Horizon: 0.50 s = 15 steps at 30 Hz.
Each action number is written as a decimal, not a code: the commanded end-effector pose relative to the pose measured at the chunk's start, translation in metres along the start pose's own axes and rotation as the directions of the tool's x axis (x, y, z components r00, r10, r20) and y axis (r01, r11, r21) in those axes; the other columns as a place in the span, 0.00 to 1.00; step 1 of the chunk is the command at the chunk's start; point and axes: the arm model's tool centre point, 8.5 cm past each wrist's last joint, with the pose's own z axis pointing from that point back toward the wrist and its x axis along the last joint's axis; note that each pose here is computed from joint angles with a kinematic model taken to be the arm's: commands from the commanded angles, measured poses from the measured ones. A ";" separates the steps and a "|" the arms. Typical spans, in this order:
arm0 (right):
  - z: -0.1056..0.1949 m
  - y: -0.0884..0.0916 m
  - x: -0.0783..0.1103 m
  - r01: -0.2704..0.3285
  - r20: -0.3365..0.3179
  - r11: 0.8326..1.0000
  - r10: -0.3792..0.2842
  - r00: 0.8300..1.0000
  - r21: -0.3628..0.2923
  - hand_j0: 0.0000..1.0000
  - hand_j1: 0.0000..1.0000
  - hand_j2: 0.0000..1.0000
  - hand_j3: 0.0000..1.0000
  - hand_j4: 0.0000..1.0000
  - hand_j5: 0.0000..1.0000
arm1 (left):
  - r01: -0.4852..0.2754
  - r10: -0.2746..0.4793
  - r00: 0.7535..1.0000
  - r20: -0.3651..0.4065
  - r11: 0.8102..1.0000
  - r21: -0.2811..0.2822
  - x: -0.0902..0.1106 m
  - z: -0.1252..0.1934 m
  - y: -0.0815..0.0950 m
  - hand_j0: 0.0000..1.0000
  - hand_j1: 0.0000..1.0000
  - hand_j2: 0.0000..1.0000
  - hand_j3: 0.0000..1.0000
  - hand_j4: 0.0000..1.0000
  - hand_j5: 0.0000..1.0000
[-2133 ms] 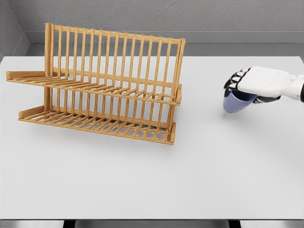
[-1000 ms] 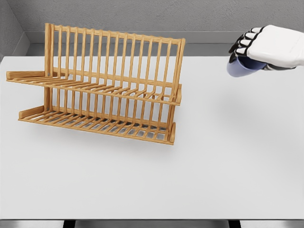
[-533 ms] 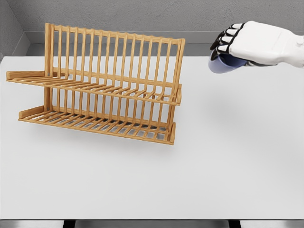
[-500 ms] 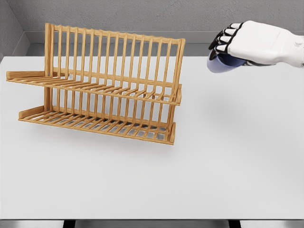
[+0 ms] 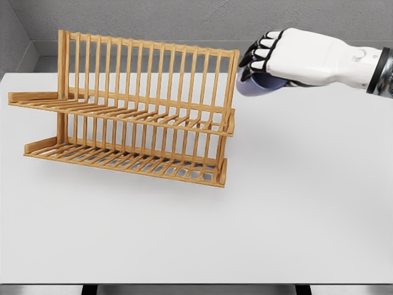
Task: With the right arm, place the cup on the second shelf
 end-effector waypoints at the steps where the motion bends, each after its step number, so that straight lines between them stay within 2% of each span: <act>1: -0.002 0.000 0.004 0.009 0.033 1.000 -0.009 0.999 -0.014 0.64 0.64 0.64 0.64 0.64 0.64 | 0.000 0.000 1.000 0.000 1.000 0.000 0.000 0.000 0.000 1.00 1.00 1.00 1.00 1.00 1.00; 15: -0.020 0.001 0.014 0.044 0.066 0.998 -0.041 0.997 -0.039 0.65 0.65 0.65 0.65 0.65 0.65 | 0.000 0.000 1.000 0.000 1.000 0.000 0.000 0.000 0.000 1.00 1.00 1.00 1.00 1.00 1.00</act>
